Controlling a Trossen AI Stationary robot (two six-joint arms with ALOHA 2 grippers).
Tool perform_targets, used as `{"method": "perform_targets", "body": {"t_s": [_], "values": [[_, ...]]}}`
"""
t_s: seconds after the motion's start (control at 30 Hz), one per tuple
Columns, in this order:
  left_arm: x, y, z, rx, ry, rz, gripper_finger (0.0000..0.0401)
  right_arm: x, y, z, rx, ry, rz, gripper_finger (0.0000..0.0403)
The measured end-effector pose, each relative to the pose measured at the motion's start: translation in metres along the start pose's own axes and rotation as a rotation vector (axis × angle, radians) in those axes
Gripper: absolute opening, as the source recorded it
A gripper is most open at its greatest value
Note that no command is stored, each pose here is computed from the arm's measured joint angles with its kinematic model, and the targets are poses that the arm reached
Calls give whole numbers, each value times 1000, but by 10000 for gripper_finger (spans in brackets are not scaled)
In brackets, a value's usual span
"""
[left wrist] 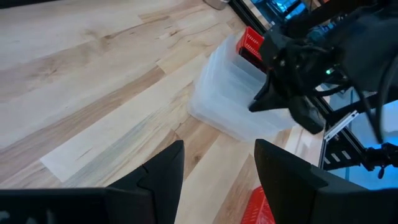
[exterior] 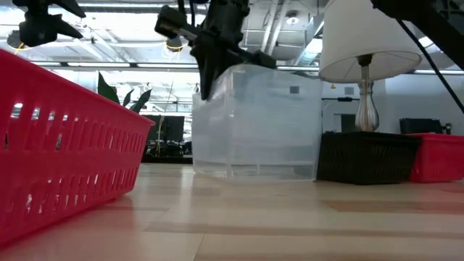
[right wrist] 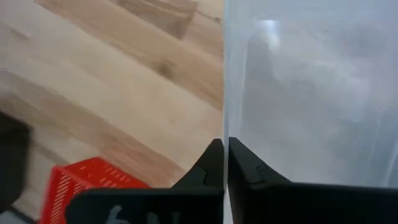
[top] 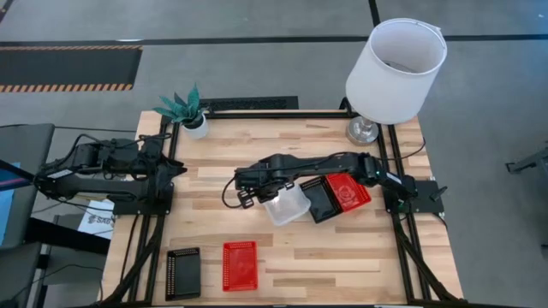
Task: Stack baskets by color
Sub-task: Adjust the stacked transparent bins
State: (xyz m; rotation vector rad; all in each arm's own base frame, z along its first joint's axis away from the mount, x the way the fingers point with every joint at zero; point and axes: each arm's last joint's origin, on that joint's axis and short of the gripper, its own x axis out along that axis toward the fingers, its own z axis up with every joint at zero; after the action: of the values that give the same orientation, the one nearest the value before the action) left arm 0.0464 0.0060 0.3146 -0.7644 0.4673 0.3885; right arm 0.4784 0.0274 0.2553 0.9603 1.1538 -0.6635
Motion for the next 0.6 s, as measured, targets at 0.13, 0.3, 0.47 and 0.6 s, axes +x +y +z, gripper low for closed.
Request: {"method": "perform_targets", "body": {"t_s": [0.13,0.3,0.47,0.6], "values": [[0,0,0,0,1,0,183,4,3,1,10,-10,21,38],[0,0,0,-1,1,0,183,13,5,2,1,-12,24,81],[0,0,0,-1,1,0,183,13,5,12,29,-44,56,131],[0,0,0,-4,1,0,183,12,0,37,96,-84,112,154]]}}
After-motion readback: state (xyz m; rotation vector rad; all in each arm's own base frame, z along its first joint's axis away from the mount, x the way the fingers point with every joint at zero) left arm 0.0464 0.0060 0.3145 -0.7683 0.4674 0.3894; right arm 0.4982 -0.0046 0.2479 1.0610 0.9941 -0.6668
